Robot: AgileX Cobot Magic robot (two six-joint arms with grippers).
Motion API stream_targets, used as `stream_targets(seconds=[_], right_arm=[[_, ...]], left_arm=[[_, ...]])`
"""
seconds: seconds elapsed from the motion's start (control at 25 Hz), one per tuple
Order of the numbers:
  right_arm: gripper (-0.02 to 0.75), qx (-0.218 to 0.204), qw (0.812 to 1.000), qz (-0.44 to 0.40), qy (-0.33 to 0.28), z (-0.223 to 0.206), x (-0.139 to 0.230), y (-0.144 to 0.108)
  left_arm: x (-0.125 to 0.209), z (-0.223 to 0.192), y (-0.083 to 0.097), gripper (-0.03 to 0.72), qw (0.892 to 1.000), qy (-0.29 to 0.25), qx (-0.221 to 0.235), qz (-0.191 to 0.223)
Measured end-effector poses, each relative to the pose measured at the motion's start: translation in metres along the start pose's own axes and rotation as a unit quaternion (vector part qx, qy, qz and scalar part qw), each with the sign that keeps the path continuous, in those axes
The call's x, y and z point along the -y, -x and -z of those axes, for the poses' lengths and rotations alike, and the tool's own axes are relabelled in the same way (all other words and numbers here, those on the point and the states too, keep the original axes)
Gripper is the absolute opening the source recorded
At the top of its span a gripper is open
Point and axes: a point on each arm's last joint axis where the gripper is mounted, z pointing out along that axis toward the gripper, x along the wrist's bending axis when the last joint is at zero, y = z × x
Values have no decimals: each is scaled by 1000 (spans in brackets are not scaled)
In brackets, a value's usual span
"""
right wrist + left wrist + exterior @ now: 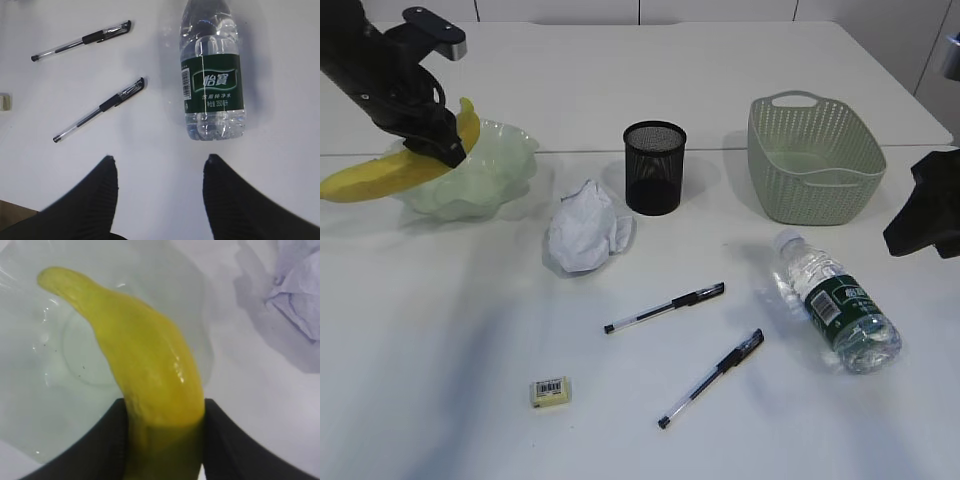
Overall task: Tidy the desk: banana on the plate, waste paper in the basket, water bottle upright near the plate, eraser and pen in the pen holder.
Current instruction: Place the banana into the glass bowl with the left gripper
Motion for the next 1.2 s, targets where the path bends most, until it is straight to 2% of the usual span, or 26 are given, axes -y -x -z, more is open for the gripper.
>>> stream_targets(seconds=[0.56,0.84,1.2], right_arm=[[408,-1,1000,0,-4,0,1,0],[408,-1,1000,0,-5,0,1,0],[408,-1,1000,0,-5,0,1,0]], left_arm=[[-30,-41,-22,296,1000,-7,0,14],[-34,-59,-27,296,1000,-7,-2,20],[-37,-63,-30,296,1000,13,-14,21]])
